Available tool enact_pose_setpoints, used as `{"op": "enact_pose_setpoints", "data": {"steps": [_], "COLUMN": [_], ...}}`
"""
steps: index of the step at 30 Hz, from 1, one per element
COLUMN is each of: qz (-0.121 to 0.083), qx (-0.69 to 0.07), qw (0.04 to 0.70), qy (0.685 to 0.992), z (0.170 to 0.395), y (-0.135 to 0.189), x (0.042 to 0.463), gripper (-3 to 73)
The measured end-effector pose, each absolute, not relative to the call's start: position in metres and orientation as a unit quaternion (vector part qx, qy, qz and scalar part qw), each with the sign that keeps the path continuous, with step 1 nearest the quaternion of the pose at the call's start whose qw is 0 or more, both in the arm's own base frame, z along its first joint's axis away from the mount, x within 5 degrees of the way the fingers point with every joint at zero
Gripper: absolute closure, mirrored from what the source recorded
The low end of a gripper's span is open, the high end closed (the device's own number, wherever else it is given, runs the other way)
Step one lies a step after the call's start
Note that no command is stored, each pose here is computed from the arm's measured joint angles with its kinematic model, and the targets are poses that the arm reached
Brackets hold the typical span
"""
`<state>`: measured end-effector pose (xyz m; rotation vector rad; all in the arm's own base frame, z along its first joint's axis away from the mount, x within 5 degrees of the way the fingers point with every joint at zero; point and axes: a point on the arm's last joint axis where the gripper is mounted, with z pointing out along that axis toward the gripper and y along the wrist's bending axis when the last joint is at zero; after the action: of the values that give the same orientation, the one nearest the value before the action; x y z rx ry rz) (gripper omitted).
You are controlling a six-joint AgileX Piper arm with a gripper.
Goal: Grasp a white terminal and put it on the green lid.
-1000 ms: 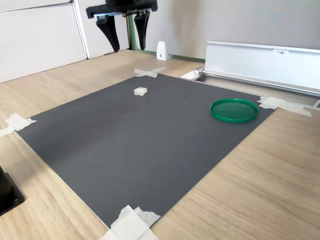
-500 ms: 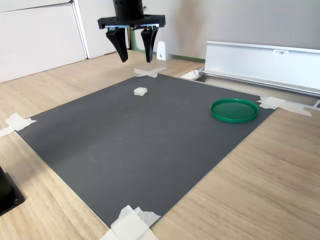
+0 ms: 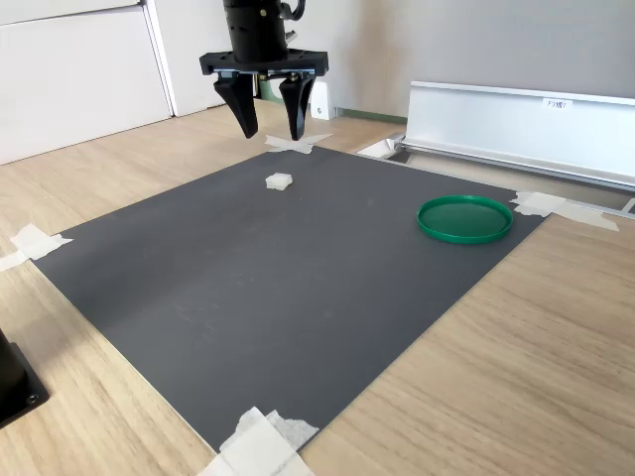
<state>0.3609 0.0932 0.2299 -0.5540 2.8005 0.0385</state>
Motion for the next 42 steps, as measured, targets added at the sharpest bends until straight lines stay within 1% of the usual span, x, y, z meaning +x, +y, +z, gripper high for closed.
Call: {"op": "enact_pose_setpoints", "data": {"steps": [15, 19, 22, 29, 33, 36, 38, 39, 42], "qz": [0.013, 0.006, 0.006, 0.005, 0.005, 0.002, 0.0, 0.0, 0.002], "qx": [-0.177, -0.181, -0.181, -0.182, -0.185, -0.191, -0.196, -0.197, -0.197], "qw": [0.104, 0.093, 0.088, 0.076, 0.076, 0.077, 0.077, 0.078, 0.084], "qy": [0.979, 0.979, 0.98, 0.98, 0.98, 0.979, 0.978, 0.977, 0.977], "z": [0.198, 0.19, 0.184, 0.174, 0.174, 0.174, 0.174, 0.174, 0.176], "y": [0.095, 0.095, 0.095, 0.095, 0.095, 0.095, 0.094, 0.094, 0.095], "x": [0.369, 0.371, 0.372, 0.373, 0.373, 0.373, 0.373, 0.373, 0.374], "gripper": [4.8, 4.8, 4.8, 4.9, 6.1, 9.8, 15.8, 20.2, 36.9]}}
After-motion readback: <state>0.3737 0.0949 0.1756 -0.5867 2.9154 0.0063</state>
